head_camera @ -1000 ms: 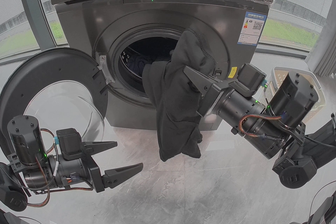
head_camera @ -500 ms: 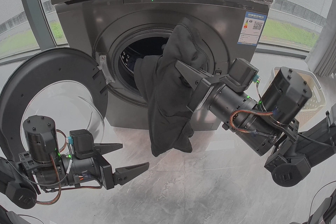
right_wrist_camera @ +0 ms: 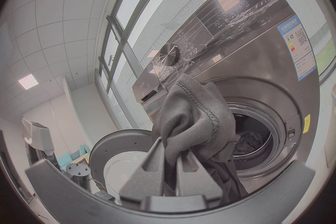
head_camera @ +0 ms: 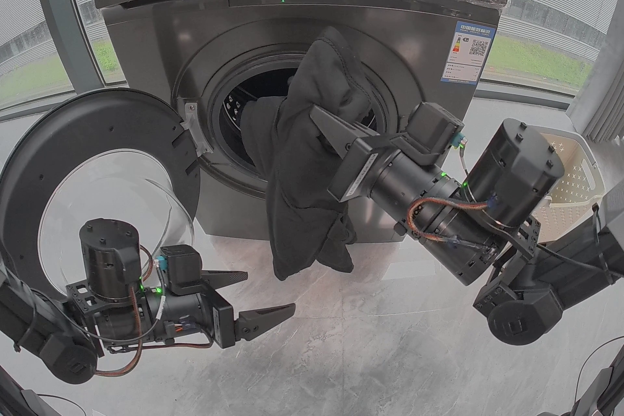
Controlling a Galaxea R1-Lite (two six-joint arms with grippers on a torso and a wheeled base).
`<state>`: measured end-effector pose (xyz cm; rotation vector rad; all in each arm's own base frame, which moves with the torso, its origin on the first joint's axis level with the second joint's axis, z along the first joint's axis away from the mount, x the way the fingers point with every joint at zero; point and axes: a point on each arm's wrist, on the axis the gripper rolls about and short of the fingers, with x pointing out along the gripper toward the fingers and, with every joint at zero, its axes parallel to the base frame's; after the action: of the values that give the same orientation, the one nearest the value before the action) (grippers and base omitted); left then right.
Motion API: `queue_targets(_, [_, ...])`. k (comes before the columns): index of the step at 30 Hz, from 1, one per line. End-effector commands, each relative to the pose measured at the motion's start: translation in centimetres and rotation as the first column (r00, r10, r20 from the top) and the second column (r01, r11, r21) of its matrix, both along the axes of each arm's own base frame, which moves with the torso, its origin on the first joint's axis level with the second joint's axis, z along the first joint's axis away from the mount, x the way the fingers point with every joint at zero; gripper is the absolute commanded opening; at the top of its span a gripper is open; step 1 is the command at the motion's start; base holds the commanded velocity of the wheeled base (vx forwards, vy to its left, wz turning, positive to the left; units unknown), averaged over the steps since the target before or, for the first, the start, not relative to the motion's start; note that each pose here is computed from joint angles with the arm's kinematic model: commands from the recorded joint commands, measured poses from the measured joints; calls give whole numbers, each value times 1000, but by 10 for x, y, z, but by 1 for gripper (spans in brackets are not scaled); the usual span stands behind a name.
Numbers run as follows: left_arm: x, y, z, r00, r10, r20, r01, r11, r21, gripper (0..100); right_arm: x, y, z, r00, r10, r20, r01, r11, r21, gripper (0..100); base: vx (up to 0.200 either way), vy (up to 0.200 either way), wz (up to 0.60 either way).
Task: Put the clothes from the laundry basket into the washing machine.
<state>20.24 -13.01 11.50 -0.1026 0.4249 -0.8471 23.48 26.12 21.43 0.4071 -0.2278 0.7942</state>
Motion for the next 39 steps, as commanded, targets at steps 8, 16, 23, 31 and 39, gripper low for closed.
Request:
queue_targets(8, [48,-26,-35,1000,-1,5,1,1000,-10,100,-2,6,-3,1000,13,-2,-13,1000,-1,0,0,0,0])
queue_targets(16, [55,-31,-34,1000,0,19,1,1000,-21,100,-5,7,-3,1000,19,1,-19,1000,3,0,0,0,0])
queue_targets(23, [64,-37,-29,998,10,68,-6,999,-52,100,-7,8,-3,1000,24,2,-24,1000,6,0,0,0,0])
queue_targets(31, [61,-36,-28,996,13,88,-8,998,-62,0,-7,8,-3,1000,24,0,-24,1000,4,0,0,0,0])
queue_targets(39, [40,-25,-14,988,12,156,2,996,-93,0,0,6,-7,1000,6,-9,-6,1000,-6,0,0,0,0])
